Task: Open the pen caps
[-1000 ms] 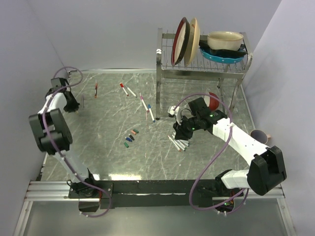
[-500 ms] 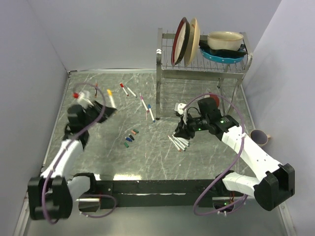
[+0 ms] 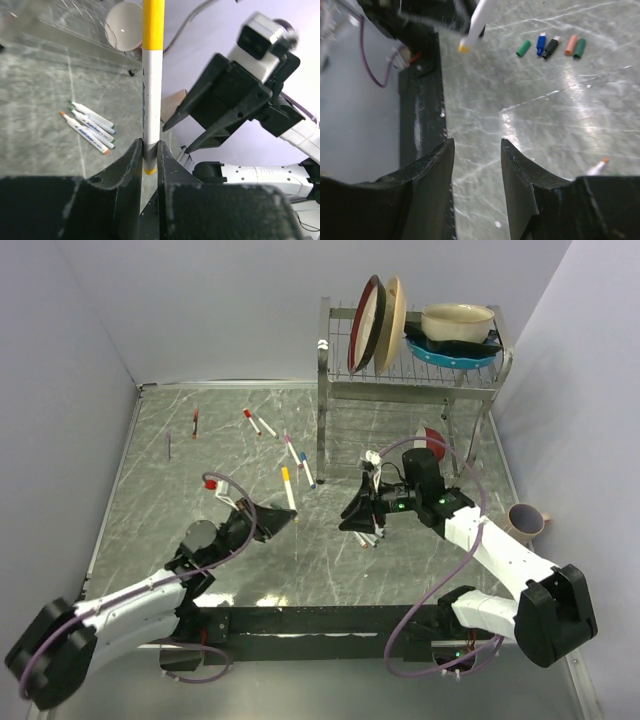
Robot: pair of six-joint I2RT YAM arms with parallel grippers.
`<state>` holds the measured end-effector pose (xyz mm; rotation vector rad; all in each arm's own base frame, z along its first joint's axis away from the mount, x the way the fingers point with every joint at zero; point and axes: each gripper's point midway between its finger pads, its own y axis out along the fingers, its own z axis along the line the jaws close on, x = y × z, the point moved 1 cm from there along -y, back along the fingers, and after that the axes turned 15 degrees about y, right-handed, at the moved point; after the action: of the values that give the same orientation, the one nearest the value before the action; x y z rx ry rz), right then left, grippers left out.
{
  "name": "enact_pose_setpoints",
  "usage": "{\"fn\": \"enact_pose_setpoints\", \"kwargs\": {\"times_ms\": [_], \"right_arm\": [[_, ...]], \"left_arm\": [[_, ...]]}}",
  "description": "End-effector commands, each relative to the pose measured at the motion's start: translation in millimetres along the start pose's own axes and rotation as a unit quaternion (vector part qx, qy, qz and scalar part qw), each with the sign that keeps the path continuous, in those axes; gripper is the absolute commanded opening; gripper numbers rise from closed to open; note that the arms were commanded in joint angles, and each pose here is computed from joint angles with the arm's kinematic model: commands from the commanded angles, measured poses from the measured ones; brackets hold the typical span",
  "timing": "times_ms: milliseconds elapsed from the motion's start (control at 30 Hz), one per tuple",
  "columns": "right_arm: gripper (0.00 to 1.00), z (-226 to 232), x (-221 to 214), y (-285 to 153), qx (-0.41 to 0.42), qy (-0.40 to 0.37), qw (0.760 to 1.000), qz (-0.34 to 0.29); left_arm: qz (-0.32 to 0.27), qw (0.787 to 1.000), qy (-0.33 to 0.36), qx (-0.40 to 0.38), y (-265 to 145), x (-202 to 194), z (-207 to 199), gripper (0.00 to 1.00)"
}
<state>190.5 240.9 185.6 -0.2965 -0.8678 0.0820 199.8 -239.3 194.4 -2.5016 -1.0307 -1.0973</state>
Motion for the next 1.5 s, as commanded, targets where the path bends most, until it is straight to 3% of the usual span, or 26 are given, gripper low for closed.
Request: {"fn": "enact_pose_setpoints", "kwargs": {"times_ms": [0,233,600,833,933,967,1000,1033,1133,1333,1467], "right_arm": [[0.50,21,34,4,0.050,0.049,0.995,-0.069],[0.49,-4,54,0,-0.039,0.135,0.979,-0.151],[0.52,-27,57,1,-0.090,0.172,0.966,-0.171],[0.48,-32,53,4,-0.091,0.185,0.965,-0.162],[0.31,-28,48,9,-0.071,0.192,0.968,-0.144],[0.13,-27,46,11,-0.062,0.195,0.969,-0.135],[0.03,-26,44,12,-0.055,0.194,0.971,-0.128],[0.00,-24,44,13,-0.050,0.192,0.973,-0.121],[0.00,-23,42,13,-0.049,0.177,0.977,-0.110],[0.00,-17,34,15,-0.020,0.133,0.989,-0.059],[0.00,-2,22,19,0.039,0.114,0.993,-0.013]], "left_arm": [[-0.060,0.998,-0.011,-0.031,18,14,-28,0.01],[-0.020,0.998,-0.012,-0.054,60,-16,-48,0.01],[0.007,0.996,-0.022,-0.084,83,-36,-61,0.01],[0.014,0.995,-0.021,-0.102,85,-40,-70,0.01],[0.017,0.994,-0.021,-0.104,85,-42,-70,0.01],[0.019,0.994,-0.020,-0.104,85,-43,-71,0.01],[0.018,0.994,-0.018,-0.107,85,-42,-72,0.04],[0.022,0.994,-0.009,-0.107,84,-44,-70,0.23],[0.013,0.996,0.015,-0.081,80,-38,-62,0.60],[-0.011,0.998,0.051,-0.017,66,-17,-48,0.93],[-0.022,0.998,0.052,0.004,67,-1,-44,0.97]]}}
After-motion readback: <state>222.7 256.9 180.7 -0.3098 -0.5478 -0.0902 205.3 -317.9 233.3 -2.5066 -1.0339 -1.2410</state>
